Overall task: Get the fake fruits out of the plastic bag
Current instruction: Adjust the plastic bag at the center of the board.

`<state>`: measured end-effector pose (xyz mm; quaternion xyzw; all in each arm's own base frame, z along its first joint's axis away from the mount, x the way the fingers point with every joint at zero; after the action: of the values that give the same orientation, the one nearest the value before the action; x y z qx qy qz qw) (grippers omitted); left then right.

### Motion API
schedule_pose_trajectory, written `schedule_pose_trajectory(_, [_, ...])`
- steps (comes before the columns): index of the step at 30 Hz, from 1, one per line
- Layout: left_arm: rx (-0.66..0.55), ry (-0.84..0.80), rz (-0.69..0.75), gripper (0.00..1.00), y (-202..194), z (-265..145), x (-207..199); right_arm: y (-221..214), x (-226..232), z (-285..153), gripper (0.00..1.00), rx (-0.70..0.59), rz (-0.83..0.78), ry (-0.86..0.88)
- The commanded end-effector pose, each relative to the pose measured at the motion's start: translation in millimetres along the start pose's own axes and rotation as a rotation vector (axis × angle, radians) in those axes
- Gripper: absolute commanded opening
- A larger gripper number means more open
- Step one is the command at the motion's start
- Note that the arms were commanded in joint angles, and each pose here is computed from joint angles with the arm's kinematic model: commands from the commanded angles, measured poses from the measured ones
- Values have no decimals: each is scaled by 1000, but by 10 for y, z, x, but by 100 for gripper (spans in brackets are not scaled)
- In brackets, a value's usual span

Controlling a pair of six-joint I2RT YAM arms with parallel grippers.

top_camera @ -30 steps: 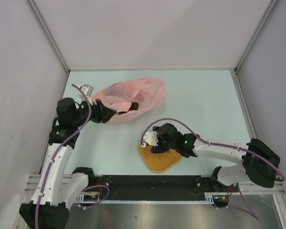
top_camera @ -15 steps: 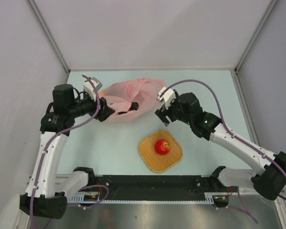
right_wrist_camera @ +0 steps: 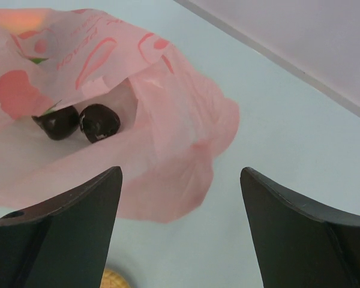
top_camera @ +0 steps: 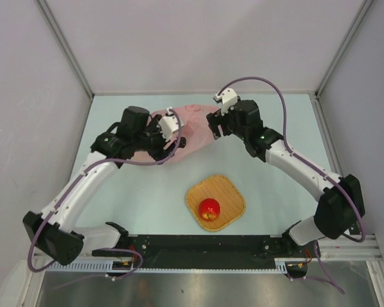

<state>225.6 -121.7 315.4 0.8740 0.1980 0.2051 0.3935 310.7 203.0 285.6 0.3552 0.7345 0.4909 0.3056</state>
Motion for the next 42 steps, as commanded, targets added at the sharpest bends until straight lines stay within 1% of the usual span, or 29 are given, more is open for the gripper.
schedule_pose_trajectory(1, [70,283,-3,77,56,155,268,293,-78,189,85,-90,8,-38])
schedule_pose_trajectory(4, [130,324,17,70,66,195,354,250,-106,412,85,-60,1,-60])
schedule_pose_trajectory(5, [146,325,32,62,67,191,362,286,-134,449,85,-59,14,-56])
schedule_pose_trajectory(6, [161,329,43,57,59,198,379,207,-128,543,84,-34,42,-42])
schedule_pose_trajectory(7, [182,333,64,50,47,191,393,193,-123,585,79,-28,56,-15])
schedule_pose_trajectory(8, [194,333,67,34,43,198,404,163,-154,638,73,-17,71,2])
schedule_pose_trajectory(9, [189,340,69,24,88,187,433,151,-175,742,62,-8,92,3])
schedule_pose_trajectory(10, [200,335,65,16,93,224,453,140,-195,799,56,1,108,9])
schedule_pose_trajectory(11, [193,345,55,2,122,234,495,120,-229,839,50,20,122,14])
schedule_pose_trajectory(12, [166,364,52,0,204,219,545,257,-330,867,40,-10,132,10])
schedule_pose_trajectory(14, [134,409,44,0,282,286,682,208,-399,1025,20,19,127,25])
schedule_pose_trajectory(15, [106,438,53,0,373,268,760,332,-532,1058,0,-18,127,-8])
schedule_pose_trajectory(16, [110,449,51,0,386,344,850,333,-605,1149,0,-17,130,-21])
schedule_pose_trajectory(18, [38,523,47,0,627,306,1046,445,-839,1204,0,-63,156,-64])
schedule_pose_trajectory(21, [-46,606,36,0,983,263,1366,832,-1074,1202,0,-199,172,-106])
schedule_pose_trajectory(22, [-75,651,24,0,1080,220,1458,1035,-1166,1133,0,-279,162,-128])
schedule_pose_trajectory(24, [-200,739,8,0,1423,75,1635,1214,-1256,1033,0,-340,158,-167])
schedule_pose_trajectory(26, [-301,777,9,0,1656,-72,1700,1486,-1363,831,0,-442,148,-195])
schedule_pose_trajectory(27, [-400,804,-1,0,1854,-258,1711,1552,-1383,753,0,-463,140,-201])
schedule_pose_trajectory(28, [-464,793,3,0,1960,-350,1684,1593,-1409,691,0,-479,133,-206])
schedule_pose_trajectory(31, [-569,766,20,0,2117,-613,1491,1684,-1484,385,0,-506,98,-225])
schedule_pose_trajectory(32, [-583,746,13,0,2107,-663,1417,1669,-1537,306,0,-506,92,-239])
schedule_pose_trajectory(33, [-539,682,-28,0,1948,-469,1348,1590,-1517,199,0,-487,87,-243])
schedule_pose_trajectory(34, [-599,642,-20,0,1946,-660,1184,1542,-1530,132,0,-477,85,-248])
schedule_pose_trajectory(35, [-505,582,-47,0,1672,-353,1100,1434,-1559,93,0,-450,84,-253])
schedule_pose_trajectory(37, [-473,529,-57,0,1489,-292,872,1145,-1504,-14,0,-377,59,-245])
schedule_pose_trajectory(38, [-424,499,-81,0,1341,-181,804,1041,-1489,-55,0,-350,43,-246])
schedule_pose_trajectory(39, [-352,420,-135,0,1070,66,684,933,-1467,-84,0,-321,31,-236])
schedule_pose_trajectory(42, [-228,263,-231,0,527,379,362,389,-1304,-175,0,-138,57,-184])
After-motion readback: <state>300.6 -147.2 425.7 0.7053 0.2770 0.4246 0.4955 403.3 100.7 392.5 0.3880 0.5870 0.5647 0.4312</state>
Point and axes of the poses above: each gripper's point midway between its finger pads, its own z axis out along the fingers, its own x axis along the line the jaws close on, y = z × x, the point moved 10 cm from there along -z, back along the fingers, and after that the axes turned 1 degree about z, right-handed, at the moved point
